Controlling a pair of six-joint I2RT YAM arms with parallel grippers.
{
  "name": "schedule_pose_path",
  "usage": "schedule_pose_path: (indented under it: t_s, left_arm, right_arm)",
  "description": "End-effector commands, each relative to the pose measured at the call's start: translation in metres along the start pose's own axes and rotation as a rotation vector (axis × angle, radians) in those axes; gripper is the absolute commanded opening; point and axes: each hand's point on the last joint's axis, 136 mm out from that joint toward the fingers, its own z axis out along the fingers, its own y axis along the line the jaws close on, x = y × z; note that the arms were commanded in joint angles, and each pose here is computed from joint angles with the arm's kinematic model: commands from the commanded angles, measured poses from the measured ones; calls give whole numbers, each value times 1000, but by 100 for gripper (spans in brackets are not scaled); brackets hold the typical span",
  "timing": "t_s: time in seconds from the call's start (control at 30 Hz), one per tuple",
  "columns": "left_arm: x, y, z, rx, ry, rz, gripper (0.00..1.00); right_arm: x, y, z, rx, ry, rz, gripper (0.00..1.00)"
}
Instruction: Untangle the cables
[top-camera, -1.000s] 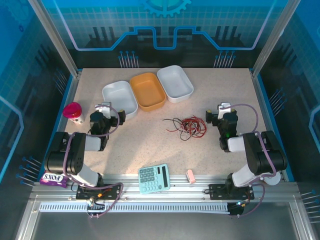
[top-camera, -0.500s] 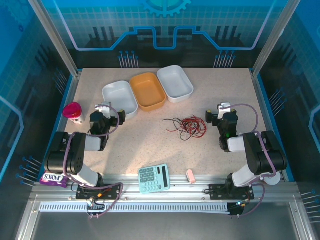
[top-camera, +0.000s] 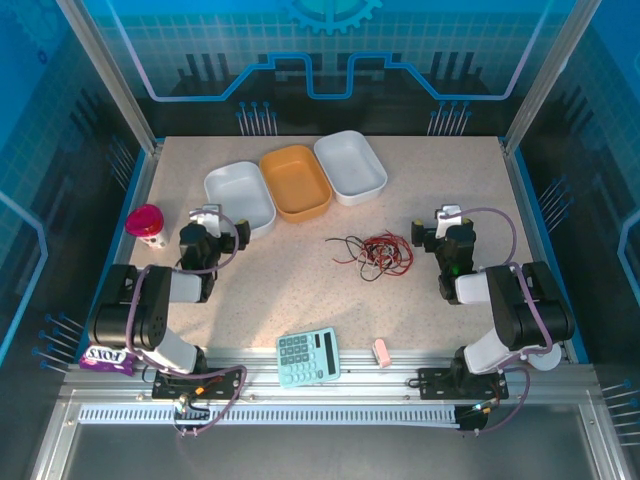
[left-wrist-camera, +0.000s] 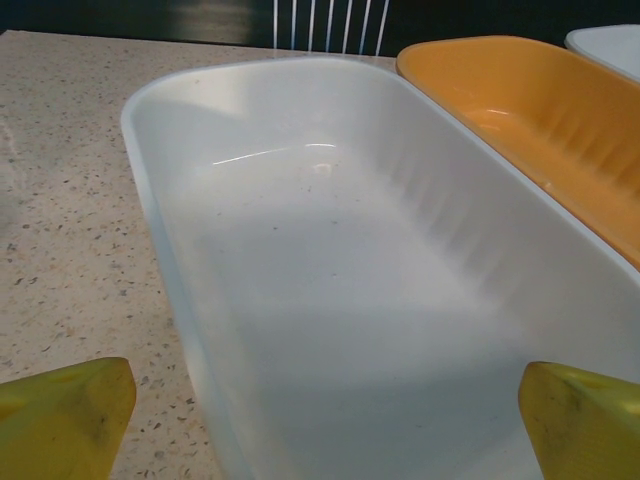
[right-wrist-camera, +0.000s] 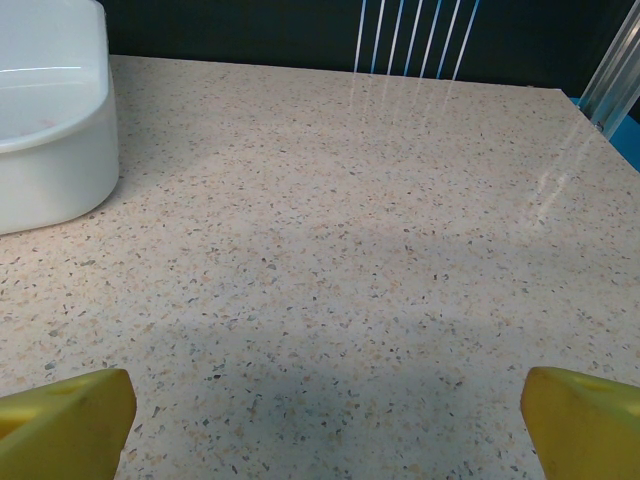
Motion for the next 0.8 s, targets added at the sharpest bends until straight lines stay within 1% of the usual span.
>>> schedule_pose_path:
  t_s: [0.0, 0.13, 0.27, 0.37, 0.53, 0.63, 0.77]
  left_arm:
    - [-17, 2, -13, -26, -51, -21, 99]
    - [-32, 5, -28, -47, -78, -33, 99]
    - [-46, 5, -46, -55, -112, -71, 99]
    - [-56, 3, -59, -50, -126, -111, 99]
    - [-74, -4, -82, -21, -150, -186, 99]
    - [-83, -13, -92, 12, -132, -243, 99]
    - [-84, -42, -100, 80, -67, -269, 99]
  right_arm:
    - [-11, -1, -4, 25, -30, 8, 100]
    - [-11, -1, -7, 18, -37, 7, 100]
    - [-15, 3, -13, 1, -71, -9, 100]
    - [-27, 2, -21, 22, -76, -22, 100]
    - [-55, -15, -42, 91, -85, 20, 100]
    - [-62, -20, -56, 101, -46, 85, 100]
    - [-59, -19, -73, 80, 78, 165, 100]
